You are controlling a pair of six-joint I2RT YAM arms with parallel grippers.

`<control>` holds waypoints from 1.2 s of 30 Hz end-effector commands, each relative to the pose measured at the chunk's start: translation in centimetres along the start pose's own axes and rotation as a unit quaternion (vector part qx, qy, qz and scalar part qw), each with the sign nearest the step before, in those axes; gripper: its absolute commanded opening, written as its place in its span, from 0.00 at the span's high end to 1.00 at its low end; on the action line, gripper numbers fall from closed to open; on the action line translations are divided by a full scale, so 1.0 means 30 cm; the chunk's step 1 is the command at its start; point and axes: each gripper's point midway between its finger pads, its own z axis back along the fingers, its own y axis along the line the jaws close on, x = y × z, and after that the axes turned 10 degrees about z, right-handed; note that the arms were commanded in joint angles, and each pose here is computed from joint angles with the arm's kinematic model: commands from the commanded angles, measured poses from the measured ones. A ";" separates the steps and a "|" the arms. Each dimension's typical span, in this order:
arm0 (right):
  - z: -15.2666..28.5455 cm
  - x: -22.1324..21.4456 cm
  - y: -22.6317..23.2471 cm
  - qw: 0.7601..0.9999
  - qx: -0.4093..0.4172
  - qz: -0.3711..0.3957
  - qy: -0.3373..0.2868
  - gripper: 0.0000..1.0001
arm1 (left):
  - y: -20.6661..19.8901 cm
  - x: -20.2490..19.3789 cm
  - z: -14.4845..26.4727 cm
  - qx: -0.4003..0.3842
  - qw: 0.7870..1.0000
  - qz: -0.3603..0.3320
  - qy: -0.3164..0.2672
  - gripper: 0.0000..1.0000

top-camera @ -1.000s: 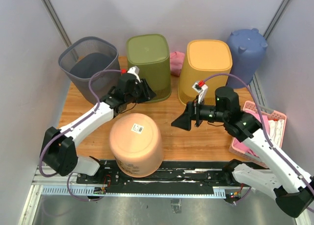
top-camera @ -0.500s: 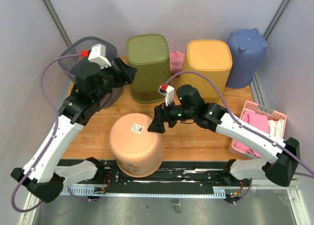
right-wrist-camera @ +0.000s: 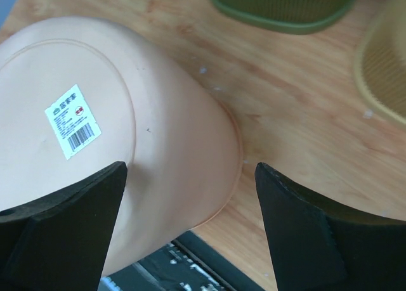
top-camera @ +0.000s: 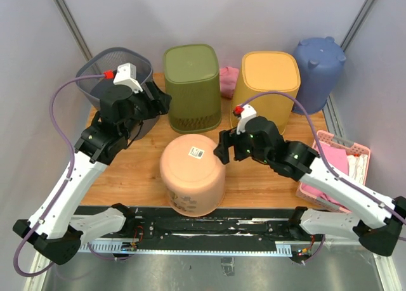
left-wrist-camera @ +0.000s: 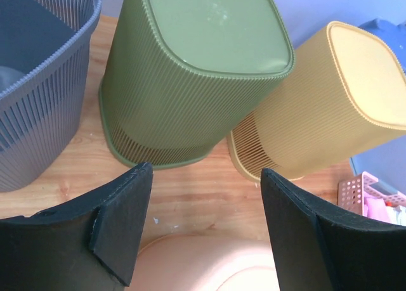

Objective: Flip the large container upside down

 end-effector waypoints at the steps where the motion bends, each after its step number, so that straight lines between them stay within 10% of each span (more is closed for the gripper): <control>1: 0.105 -0.213 -0.285 0.971 -0.201 0.071 0.105 0.17 | 0.022 -0.007 0.009 0.006 1.000 -0.013 0.003 0.27; 21: 0.504 -0.316 -0.611 0.858 -0.465 0.085 0.198 0.13 | 0.018 -0.636 0.036 -0.114 0.934 -0.030 0.337 0.23; 36: 0.574 -0.080 -0.536 0.919 -0.394 -0.003 -0.018 0.16 | -0.368 -0.887 -0.087 -0.234 0.901 -0.018 0.365 0.21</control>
